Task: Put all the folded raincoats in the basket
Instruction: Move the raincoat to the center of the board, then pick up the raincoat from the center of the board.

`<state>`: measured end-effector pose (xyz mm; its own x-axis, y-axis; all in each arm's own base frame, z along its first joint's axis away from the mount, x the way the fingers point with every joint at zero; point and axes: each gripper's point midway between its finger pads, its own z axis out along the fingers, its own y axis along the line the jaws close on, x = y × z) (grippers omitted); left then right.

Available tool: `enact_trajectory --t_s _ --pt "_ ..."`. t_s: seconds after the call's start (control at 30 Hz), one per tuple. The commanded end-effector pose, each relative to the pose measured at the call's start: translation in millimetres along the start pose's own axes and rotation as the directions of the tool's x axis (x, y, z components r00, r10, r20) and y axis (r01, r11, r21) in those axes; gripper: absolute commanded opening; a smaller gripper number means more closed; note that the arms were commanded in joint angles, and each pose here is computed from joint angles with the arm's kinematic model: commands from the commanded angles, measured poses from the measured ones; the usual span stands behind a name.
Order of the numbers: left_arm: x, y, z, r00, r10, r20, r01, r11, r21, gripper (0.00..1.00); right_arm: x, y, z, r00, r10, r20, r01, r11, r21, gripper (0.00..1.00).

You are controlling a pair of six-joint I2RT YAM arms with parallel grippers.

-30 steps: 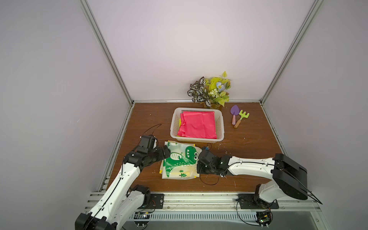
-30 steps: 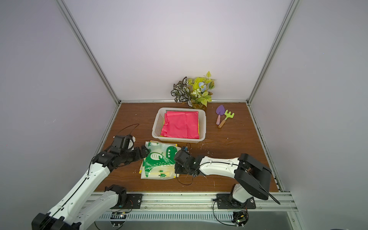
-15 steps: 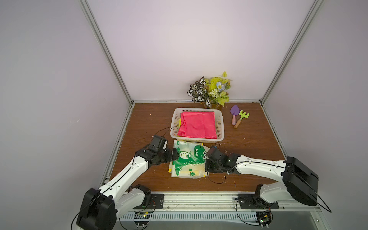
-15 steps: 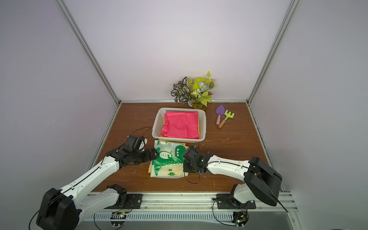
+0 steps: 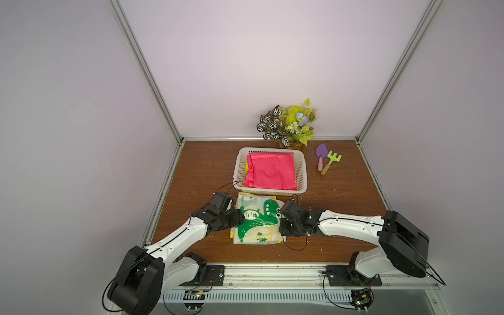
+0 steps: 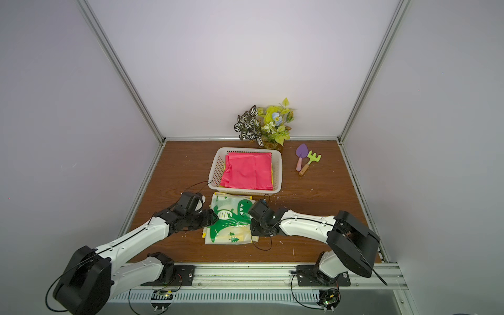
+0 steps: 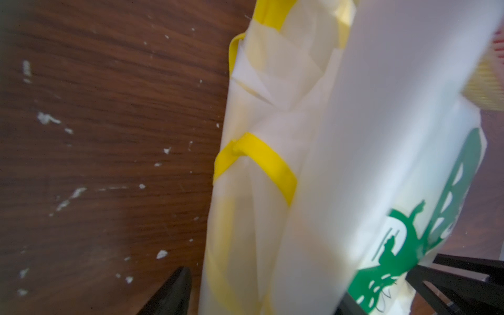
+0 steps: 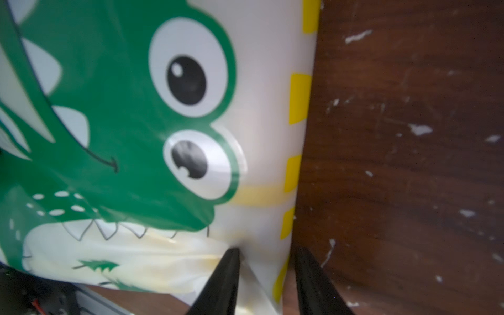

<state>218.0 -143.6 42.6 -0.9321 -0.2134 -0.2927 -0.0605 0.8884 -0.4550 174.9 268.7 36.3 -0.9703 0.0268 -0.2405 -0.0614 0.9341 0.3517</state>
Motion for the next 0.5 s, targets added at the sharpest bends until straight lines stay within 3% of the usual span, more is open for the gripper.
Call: enact_trajectory --t_s 0.0,0.13,0.27,0.47 --pt "7.4 11.3 7.7 1.0 0.003 -0.007 -0.003 0.999 -0.037 0.67 -15.5 7.0 -21.5 0.997 0.007 0.078 -0.005 1.0 -0.03 0.58" --pt "9.3 12.0 10.7 1.0 -0.002 0.002 0.002 1.0 -0.021 0.62 -29.5 8.2 -36.4 0.986 0.063 0.153 -0.049 0.995 -0.09 0.69" --pt "9.0 7.8 11.9 1.0 -0.005 0.01 0.005 1.0 0.01 0.55 -38.7 -6.4 -31.3 0.981 0.117 0.156 -0.104 0.991 -0.089 0.7" --pt "18.4 13.1 16.3 1.0 0.004 -0.022 -0.003 1.0 0.003 0.58 -49.4 -0.1 -15.7 0.986 0.087 0.143 -0.073 0.992 -0.104 0.71"
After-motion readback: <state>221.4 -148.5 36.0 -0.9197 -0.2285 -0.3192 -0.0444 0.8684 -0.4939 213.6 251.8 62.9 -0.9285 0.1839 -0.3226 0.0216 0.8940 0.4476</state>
